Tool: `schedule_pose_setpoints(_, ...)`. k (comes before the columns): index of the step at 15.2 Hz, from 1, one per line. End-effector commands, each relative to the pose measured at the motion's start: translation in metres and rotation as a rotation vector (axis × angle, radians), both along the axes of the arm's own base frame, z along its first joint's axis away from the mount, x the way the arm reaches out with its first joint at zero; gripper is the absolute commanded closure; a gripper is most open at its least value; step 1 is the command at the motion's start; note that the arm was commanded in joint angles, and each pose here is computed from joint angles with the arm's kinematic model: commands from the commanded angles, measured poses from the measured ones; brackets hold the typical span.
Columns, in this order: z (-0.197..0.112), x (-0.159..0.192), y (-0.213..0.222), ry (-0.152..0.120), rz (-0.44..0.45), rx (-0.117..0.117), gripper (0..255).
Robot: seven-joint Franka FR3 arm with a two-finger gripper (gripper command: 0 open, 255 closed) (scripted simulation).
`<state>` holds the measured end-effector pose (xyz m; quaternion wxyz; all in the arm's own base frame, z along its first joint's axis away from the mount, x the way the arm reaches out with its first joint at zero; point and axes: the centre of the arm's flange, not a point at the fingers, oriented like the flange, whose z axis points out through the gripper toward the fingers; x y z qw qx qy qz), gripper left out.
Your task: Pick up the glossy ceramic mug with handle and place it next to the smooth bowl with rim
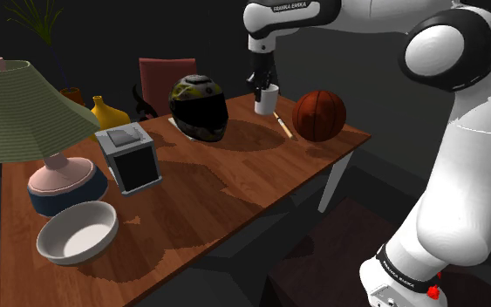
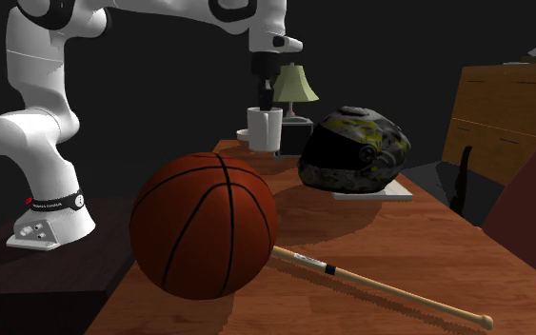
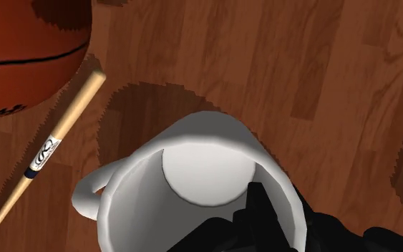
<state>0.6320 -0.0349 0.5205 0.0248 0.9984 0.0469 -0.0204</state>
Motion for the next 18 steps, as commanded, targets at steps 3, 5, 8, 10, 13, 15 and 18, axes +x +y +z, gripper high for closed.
schedule_pose_setpoints(3,0.001,-0.018,0.051,0.000,-0.001,0.000,255)
schedule_pose_setpoints(5,0.001,-0.028,0.076,0.000,-0.001,0.000,255)
schedule_pose_setpoints(8,0.001,-0.041,0.113,0.000,-0.001,0.000,255)
schedule_pose_setpoints(10,0.001,-0.051,0.138,0.000,-0.001,0.000,255)
schedule_pose_setpoints(13,0.001,-0.065,0.175,0.000,-0.001,0.000,255)
schedule_pose_setpoints(15,0.001,-0.074,0.199,0.000,-0.001,0.000,255)
schedule_pose_setpoints(18,0.001,-0.088,0.236,0.000,-0.001,0.000,255)
